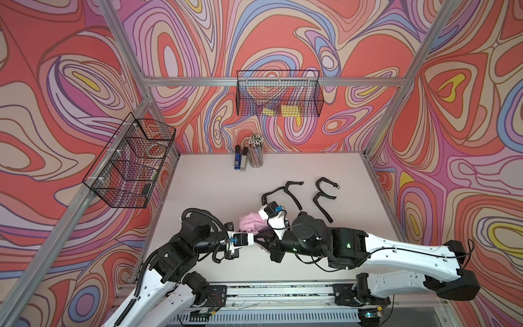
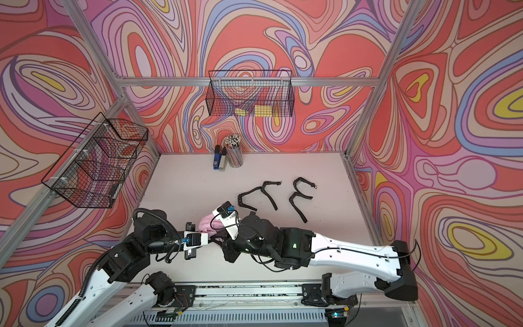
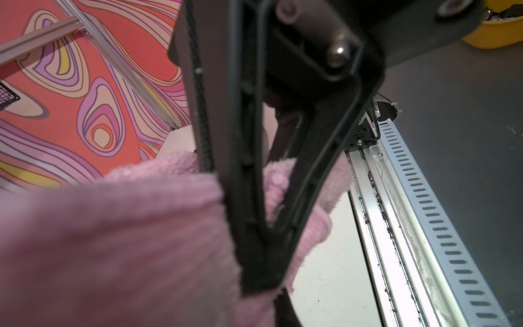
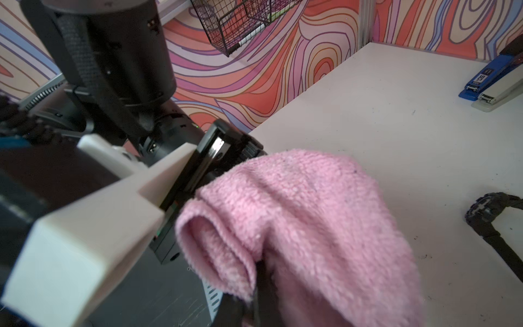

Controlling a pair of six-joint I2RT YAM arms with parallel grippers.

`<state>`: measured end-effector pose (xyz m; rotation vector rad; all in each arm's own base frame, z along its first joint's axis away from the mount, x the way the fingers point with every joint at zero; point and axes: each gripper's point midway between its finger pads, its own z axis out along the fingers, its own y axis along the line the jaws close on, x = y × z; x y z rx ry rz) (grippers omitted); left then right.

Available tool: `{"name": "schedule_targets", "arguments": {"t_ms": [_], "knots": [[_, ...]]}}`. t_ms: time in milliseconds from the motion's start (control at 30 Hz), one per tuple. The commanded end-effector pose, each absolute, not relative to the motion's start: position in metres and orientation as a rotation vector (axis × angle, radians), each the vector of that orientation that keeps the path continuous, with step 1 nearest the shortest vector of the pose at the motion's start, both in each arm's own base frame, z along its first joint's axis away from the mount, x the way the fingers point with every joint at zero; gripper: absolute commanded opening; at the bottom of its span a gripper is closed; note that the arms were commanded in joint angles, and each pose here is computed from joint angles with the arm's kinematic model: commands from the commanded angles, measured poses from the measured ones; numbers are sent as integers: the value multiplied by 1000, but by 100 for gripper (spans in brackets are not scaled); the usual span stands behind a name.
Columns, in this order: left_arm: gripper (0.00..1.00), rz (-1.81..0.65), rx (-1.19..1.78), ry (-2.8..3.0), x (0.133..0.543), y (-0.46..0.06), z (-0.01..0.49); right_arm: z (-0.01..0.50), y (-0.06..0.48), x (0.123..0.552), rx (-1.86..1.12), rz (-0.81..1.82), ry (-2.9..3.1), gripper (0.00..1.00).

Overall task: Wipe the watch dial
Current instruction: Wipe the dirt from the watch dial.

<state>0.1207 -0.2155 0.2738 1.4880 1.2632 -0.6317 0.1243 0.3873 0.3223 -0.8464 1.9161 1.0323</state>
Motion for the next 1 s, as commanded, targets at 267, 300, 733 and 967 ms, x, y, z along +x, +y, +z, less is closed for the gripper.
{"name": "schedule_targets", "arguments": {"t_ms": [267, 300, 733, 967], "knots": [[0, -618, 1463, 1122, 112, -216, 310, 314, 401, 156, -881, 1030, 1920, 0], [0, -618, 1464, 1125, 112, -216, 309, 316, 401, 153, -886, 1041, 1922, 0], [0, -630, 1461, 1126, 113, -218, 307, 334, 353, 148, -755, 836, 1941, 0], [0, -635, 1458, 1126, 111, -217, 308, 341, 326, 160, -673, 719, 1953, 0]]}}
